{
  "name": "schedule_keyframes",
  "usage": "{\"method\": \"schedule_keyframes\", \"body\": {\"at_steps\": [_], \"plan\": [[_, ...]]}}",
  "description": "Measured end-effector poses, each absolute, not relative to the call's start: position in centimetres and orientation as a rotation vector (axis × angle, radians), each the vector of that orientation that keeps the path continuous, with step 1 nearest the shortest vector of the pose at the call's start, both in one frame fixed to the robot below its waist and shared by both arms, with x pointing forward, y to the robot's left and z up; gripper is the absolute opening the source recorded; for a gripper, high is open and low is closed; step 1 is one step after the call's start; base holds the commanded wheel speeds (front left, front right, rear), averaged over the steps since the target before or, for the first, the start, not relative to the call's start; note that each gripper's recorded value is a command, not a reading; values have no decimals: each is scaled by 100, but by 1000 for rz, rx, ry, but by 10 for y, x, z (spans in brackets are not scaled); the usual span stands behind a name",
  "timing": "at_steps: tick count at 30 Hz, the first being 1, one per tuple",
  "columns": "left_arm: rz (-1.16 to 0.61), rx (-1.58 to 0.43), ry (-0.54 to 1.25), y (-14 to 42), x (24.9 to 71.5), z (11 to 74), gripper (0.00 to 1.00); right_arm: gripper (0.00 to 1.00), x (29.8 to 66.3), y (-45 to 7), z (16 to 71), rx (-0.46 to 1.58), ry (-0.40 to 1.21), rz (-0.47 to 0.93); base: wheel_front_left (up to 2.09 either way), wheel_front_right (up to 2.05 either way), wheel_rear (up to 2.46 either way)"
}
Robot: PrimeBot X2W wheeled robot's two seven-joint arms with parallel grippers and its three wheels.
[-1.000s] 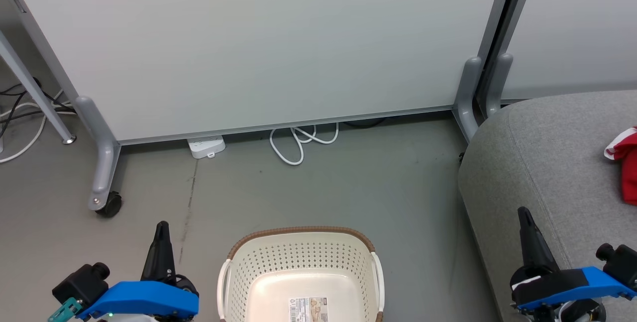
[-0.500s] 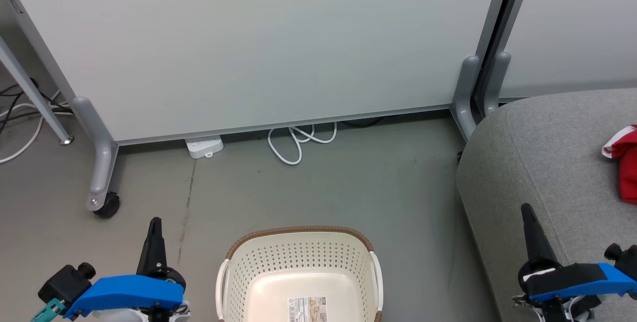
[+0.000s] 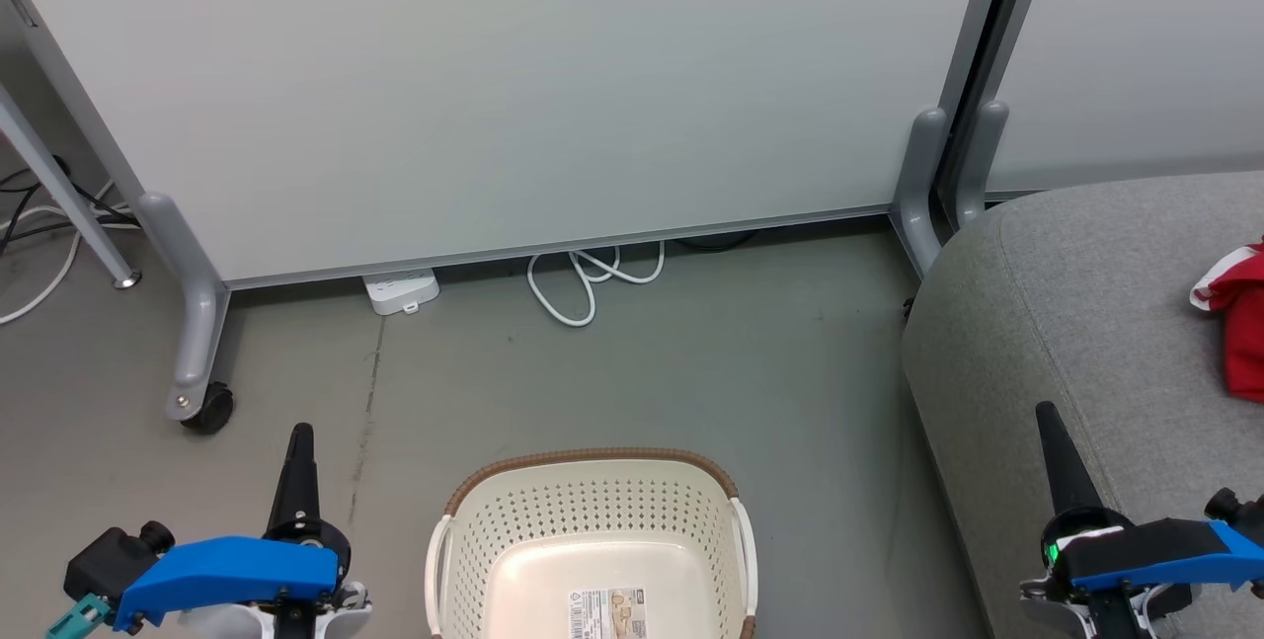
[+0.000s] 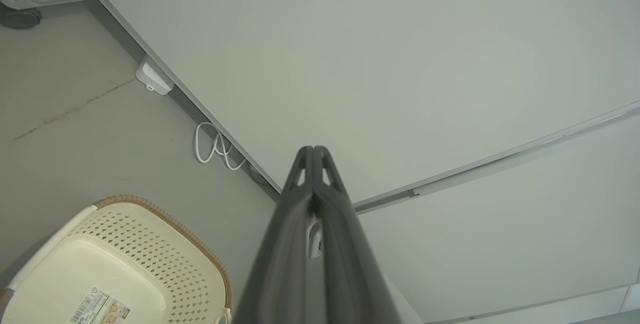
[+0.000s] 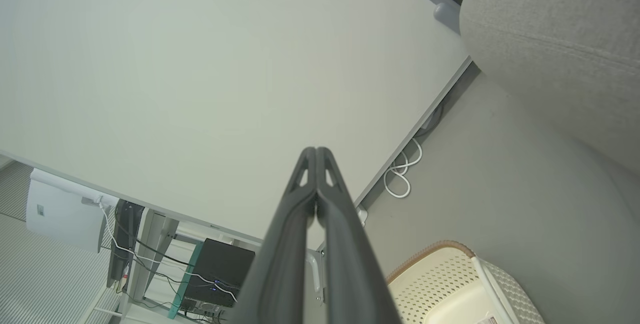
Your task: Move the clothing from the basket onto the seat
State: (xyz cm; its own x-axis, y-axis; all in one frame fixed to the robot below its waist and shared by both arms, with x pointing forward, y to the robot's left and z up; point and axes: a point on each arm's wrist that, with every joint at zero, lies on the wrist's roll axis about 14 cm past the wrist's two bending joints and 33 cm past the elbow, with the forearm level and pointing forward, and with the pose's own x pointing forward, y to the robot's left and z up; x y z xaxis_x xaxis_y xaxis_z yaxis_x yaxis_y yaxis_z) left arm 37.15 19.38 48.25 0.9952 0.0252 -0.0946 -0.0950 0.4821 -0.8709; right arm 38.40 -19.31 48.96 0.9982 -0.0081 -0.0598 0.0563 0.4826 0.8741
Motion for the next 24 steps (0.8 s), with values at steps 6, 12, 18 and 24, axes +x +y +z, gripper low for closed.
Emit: {"method": "schedule_keyframes", "body": {"at_steps": [6,12,18,24], "plan": [[72,-1128,63,196,373,485,0,0,384,-194,491,1129,46,-42,0,0,0],[69,-1187,64,196,375,486,0,0,384,-195,491,1188,47,-43,0,0,0],[64,-1244,61,196,376,487,0,0,386,-195,494,1244,40,-35,0,0,0],[58,-1298,49,197,379,491,0,0,386,-196,495,1298,36,-36,0,0,0]]}}
